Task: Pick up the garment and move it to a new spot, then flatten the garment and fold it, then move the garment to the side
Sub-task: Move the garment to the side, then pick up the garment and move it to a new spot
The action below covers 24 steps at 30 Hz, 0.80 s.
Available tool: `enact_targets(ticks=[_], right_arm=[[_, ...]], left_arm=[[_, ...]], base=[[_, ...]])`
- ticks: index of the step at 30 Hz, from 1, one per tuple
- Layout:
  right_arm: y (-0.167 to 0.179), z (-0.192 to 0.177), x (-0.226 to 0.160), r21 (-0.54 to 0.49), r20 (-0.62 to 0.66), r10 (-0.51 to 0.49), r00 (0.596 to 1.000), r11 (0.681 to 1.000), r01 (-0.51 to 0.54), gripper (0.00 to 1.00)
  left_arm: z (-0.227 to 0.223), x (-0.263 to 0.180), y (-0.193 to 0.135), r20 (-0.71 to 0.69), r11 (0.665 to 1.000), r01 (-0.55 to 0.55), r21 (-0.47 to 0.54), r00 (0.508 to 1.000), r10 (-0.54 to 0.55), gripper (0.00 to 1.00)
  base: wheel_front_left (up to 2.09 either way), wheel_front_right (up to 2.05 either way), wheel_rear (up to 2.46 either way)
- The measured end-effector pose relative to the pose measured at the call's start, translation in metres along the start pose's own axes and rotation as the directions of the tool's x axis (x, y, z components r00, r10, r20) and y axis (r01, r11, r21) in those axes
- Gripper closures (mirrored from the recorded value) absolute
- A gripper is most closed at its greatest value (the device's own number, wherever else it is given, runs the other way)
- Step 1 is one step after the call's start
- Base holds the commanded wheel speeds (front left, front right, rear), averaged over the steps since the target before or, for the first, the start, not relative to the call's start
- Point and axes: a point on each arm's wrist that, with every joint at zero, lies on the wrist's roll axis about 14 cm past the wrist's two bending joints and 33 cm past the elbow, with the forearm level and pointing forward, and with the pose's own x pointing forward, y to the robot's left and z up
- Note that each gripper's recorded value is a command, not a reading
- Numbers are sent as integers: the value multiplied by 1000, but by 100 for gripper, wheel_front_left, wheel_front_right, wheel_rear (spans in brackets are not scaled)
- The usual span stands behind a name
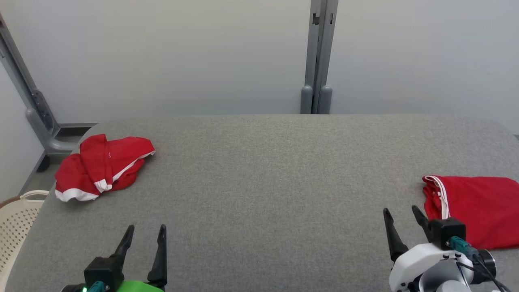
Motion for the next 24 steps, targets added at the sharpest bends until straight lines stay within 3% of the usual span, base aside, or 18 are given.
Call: enact_targets(ticks=[8,13,24], right_arm=[[-7,-17,-18,10,-58,-32,998,999,32,0],[-9,-24,-23,45,-78,-40,996,998,44,0],[-9,-32,-25,75,-97,-44,994,996,51,0]], left_arm=[[-1,-8,20,0,997,-81,0,997,81,0],[-10,-10,9,-28,999,-8,-35,1000,7,0],[-1,-7,10,4,999,12,-52,1000,-11,0]], base=[[0,0,0],[0,0,0],[0,0,0]])
